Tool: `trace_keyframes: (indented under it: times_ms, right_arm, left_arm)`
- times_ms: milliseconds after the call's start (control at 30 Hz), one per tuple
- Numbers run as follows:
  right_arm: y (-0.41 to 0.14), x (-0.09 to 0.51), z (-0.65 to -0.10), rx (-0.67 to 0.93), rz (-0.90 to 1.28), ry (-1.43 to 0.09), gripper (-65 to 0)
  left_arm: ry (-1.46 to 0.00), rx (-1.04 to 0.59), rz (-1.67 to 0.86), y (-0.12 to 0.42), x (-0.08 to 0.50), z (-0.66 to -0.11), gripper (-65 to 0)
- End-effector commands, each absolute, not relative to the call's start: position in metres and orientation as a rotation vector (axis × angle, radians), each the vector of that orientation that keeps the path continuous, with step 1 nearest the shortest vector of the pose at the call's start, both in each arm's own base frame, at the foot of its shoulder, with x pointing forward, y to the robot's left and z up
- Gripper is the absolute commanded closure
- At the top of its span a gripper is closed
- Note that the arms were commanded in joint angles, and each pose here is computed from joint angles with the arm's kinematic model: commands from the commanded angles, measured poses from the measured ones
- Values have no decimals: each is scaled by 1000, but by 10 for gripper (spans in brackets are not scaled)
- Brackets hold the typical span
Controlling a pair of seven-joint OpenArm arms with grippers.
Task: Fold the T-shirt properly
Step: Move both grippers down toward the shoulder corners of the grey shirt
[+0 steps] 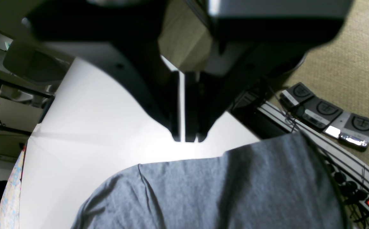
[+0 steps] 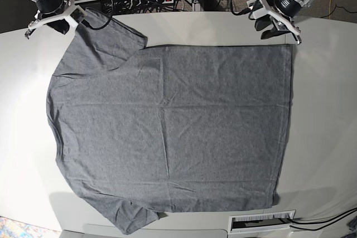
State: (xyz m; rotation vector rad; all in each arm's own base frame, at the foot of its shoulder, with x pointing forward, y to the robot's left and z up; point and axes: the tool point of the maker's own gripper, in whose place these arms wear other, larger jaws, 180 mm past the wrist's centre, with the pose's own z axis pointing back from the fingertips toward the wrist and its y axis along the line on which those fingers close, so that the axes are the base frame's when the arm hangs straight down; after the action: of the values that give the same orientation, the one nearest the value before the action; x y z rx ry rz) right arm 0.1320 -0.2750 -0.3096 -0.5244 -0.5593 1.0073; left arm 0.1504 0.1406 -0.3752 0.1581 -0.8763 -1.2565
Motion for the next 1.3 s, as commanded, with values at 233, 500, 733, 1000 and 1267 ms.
trace_keyframes:
  times_ms: [233, 500, 733, 1000, 1267]
  right_arm:
    - [-275, 136, -302, -544, 1014, -577, -31]
    - [-275, 137, -302, -545, 1014, -577, -31]
    - [-276, 137, -302, -548, 1013, -577, -31]
    - [-280, 140, -301, -569, 1000, -568, -31]
    - [-280, 139, -301, -571, 996, -564, -31]
  left_arm:
    - [-852, 297, -1342, 180, 175, -381, -211]
    - [-766, 331, -1408, 217, 179, -398, -211]
    - [-737, 308, -1430, 229, 173, -409, -211]
    - [-692, 289, -1483, 218, 165, -420, -211]
    - [-683, 396, -1599, 210, 162, -410, -211]
